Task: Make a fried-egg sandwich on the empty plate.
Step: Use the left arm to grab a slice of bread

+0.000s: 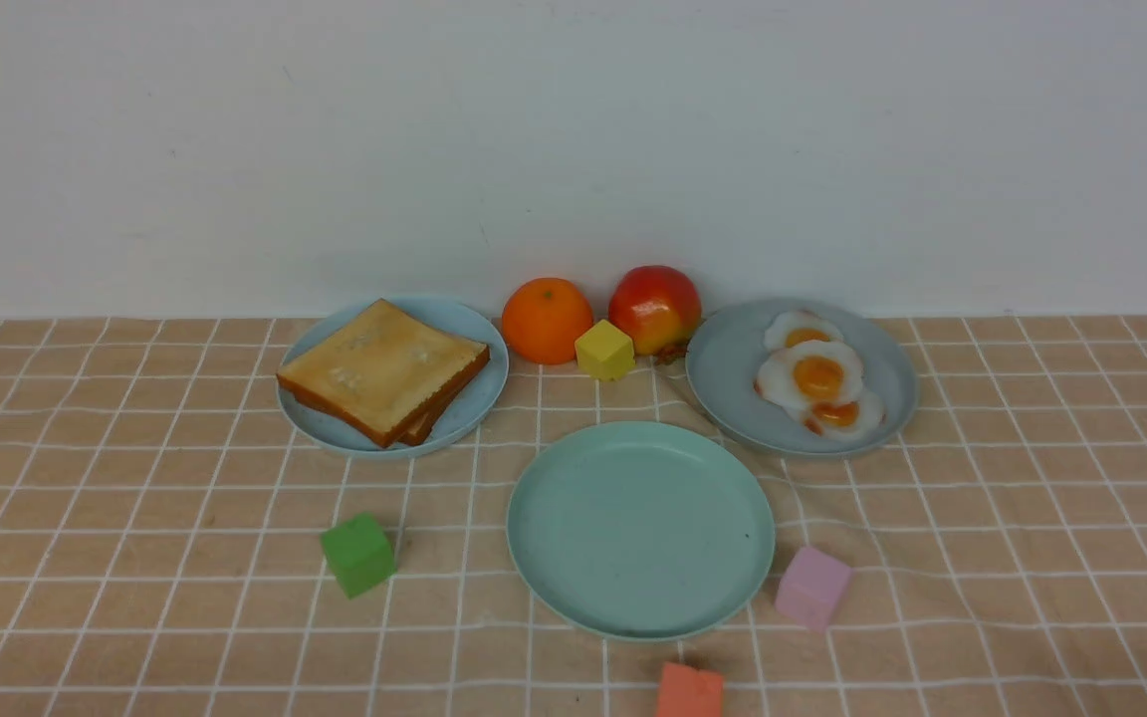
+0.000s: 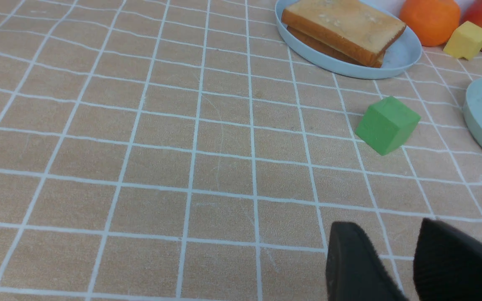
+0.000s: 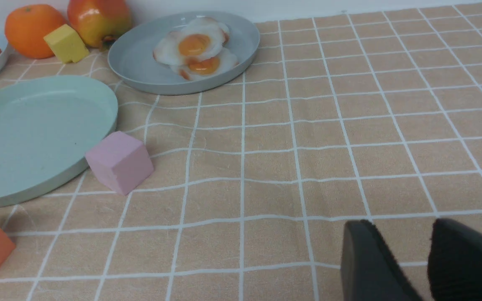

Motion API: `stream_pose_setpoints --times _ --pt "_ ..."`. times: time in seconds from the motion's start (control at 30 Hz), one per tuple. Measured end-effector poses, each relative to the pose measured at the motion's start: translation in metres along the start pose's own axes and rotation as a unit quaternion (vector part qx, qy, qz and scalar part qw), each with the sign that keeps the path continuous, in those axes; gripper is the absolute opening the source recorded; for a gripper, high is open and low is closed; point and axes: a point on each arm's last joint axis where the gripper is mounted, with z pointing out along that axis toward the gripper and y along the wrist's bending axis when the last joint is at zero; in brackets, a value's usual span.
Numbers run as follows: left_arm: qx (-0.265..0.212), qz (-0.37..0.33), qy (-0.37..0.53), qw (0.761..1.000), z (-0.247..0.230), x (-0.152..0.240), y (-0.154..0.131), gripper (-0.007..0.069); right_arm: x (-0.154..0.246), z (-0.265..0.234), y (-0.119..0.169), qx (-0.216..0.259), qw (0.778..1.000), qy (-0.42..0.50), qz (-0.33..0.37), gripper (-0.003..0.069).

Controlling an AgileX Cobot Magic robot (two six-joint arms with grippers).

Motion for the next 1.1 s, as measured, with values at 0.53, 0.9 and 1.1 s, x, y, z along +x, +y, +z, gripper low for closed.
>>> stream_pose_setpoints --times 0.53,0.9,1.1 --pt "0.003 -0.001 -0.015 1.000 0.000 -0.003 0.000 0.0237 0.000 0.000 0.000 0.000 1.000 0.000 0.000 0.0239" --pt "0.092 -0.336 -0.246 0.905 -0.013 -0.046 0.000 0.0237 0.000 0.000 0.000 0.000 1.000 0.000 0.000 0.0239" --pt "0.087 -0.329 -0.286 0.896 -0.016 -0.052 0.003 0.0237 0.000 0.000 0.000 0.000 1.000 0.000 0.000 0.0239"
